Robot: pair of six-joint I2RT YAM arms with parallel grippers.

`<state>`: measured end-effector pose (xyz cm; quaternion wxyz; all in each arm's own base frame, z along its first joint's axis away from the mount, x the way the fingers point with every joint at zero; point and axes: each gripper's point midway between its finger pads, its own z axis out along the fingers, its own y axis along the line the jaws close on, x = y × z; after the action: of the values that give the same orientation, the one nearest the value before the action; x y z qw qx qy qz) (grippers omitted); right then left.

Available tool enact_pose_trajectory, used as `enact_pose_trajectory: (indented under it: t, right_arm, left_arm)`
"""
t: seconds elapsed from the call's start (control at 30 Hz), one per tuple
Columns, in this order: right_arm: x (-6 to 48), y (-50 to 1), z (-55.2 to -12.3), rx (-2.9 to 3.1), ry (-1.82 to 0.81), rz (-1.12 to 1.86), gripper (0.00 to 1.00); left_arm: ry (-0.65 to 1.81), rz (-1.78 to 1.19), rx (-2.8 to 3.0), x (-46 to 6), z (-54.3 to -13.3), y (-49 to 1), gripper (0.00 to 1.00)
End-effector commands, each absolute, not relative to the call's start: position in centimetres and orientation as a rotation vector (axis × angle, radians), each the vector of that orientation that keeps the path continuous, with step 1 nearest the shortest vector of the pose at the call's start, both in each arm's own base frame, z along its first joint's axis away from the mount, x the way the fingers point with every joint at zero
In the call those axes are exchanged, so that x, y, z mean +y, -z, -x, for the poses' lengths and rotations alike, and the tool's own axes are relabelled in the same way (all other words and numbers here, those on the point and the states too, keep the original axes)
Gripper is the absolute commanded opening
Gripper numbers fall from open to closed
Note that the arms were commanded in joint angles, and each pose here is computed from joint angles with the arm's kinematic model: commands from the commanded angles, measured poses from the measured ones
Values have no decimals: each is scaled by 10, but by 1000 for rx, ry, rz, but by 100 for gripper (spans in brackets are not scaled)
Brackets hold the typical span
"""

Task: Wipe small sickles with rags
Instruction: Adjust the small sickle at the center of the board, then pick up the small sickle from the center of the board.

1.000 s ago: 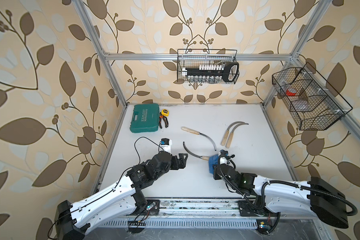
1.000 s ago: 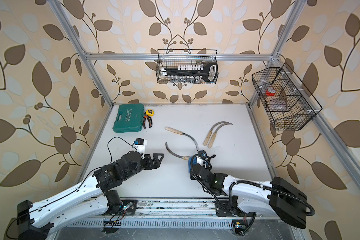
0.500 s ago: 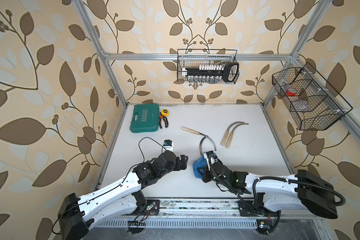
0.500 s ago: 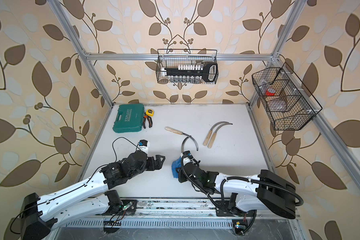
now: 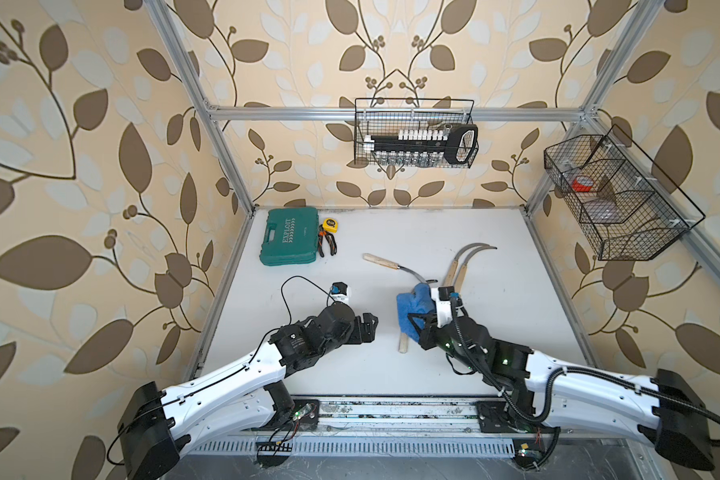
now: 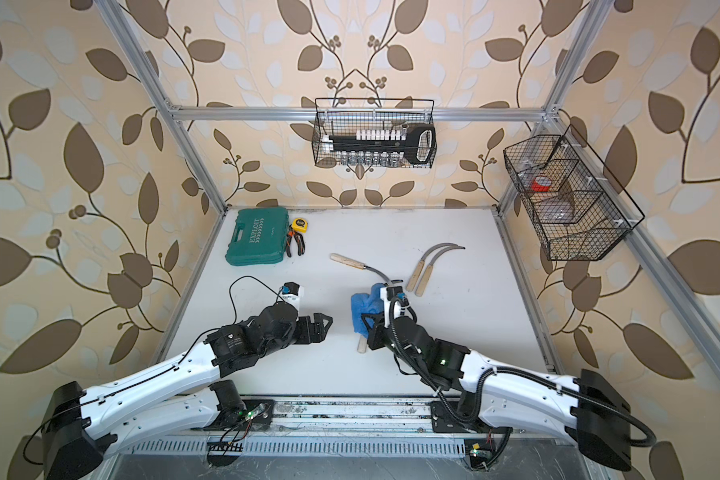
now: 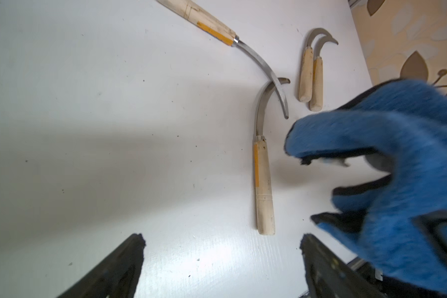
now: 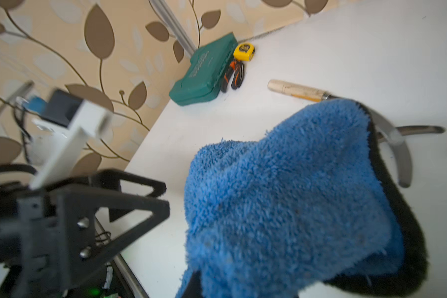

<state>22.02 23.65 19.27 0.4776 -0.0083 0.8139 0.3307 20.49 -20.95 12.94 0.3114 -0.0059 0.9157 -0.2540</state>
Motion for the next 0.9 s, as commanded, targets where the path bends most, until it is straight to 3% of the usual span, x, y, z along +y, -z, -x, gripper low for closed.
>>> enact_pose_trajectory:
  t: [0.0,0.23,0.57,0.87]
  right_arm:
    - [189,-184,-225,1990,-640,-68,0]
    - [116,-188,-233,1951,-405,-254,0]
    - [104,-150,-263,2064,-390,-296,0]
    - [89,-137,-265,2080,-342,-341,0]
  left_arm:
    - [729,-75,2446,-231,-192,-116,93]
    - [653,-166,2501,-264,-170,-87,88]
    - [504,-245,2543,-304,-155,-64,84]
    - [277,-280,2611,-329,-169,-30,66]
